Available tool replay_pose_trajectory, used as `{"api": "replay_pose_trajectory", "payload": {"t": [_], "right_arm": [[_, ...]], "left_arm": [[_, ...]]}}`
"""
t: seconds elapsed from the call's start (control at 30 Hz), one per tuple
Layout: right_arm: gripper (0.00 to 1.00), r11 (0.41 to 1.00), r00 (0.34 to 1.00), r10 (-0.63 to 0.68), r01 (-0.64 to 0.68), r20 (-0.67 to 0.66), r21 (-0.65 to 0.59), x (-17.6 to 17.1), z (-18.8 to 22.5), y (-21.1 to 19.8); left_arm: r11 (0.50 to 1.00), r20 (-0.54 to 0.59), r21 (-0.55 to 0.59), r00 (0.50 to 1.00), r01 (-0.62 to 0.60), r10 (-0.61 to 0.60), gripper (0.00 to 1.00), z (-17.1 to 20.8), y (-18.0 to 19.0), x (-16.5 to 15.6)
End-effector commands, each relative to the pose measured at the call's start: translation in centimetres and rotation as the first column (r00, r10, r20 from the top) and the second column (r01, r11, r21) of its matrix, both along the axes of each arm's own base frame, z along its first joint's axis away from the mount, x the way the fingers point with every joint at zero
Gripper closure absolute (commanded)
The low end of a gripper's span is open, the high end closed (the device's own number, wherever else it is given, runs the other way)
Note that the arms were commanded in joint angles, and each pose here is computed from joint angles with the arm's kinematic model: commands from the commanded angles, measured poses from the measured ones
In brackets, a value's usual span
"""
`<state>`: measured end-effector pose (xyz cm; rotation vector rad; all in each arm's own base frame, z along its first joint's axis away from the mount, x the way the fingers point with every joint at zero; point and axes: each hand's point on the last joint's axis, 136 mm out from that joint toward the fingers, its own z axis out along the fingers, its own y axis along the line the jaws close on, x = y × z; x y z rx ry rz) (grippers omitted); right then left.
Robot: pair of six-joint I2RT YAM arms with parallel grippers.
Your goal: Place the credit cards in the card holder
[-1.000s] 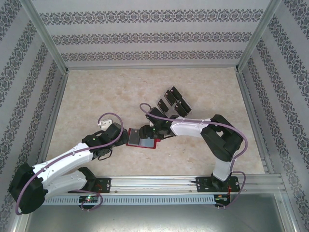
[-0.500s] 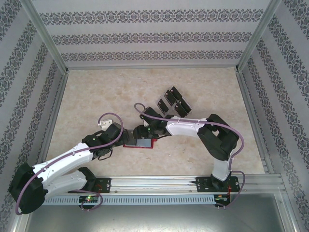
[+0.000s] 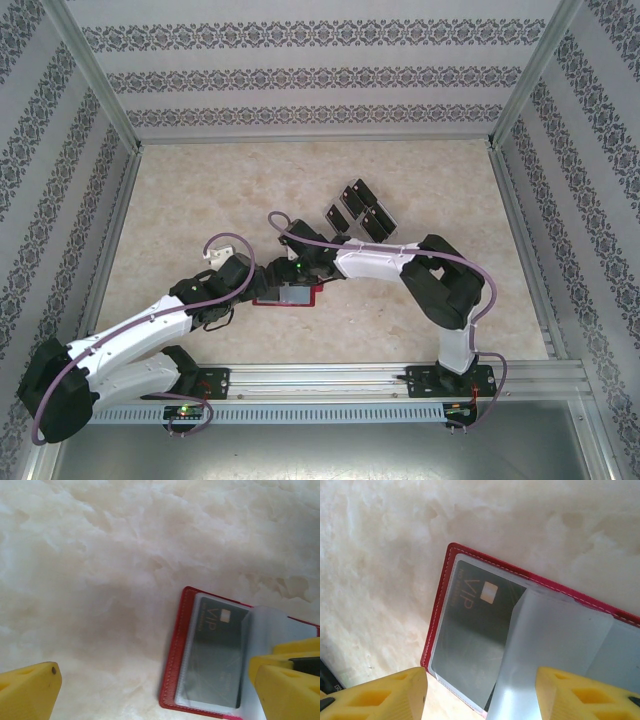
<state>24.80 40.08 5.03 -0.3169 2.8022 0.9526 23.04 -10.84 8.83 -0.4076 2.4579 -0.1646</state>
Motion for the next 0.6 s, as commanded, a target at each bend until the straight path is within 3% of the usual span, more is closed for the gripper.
{"api": "replay_pose_trajectory", "payload": {"t": [0.0, 0.27, 0.57], "right_arm": [[0.41, 1.000, 1.000, 0.021, -0.021, -0.011, 0.015, -0.4, 0.2, 1.4], [0.41, 0.999, 0.999, 0.032, -0.032, -0.019, 0.013, -0.7, 0.0, 1.9], [0.41, 0.999, 0.999, 0.033, -0.033, -0.021, 0.024, -0.6, 0.2, 2.2]], "left_arm": [[1.000, 0.018, -0.009, 1.000, -0.006, 0.006, 0.00, 0.2, 0.2, 0.1], [1.000, 0.005, 0.021, 1.000, 0.013, -0.013, 0.00, -0.2, 0.8, -0.6], [0.988, 0.016, 0.014, 0.988, 0.155, -0.155, 0.00, -1.6, 0.4, -2.2]]}}
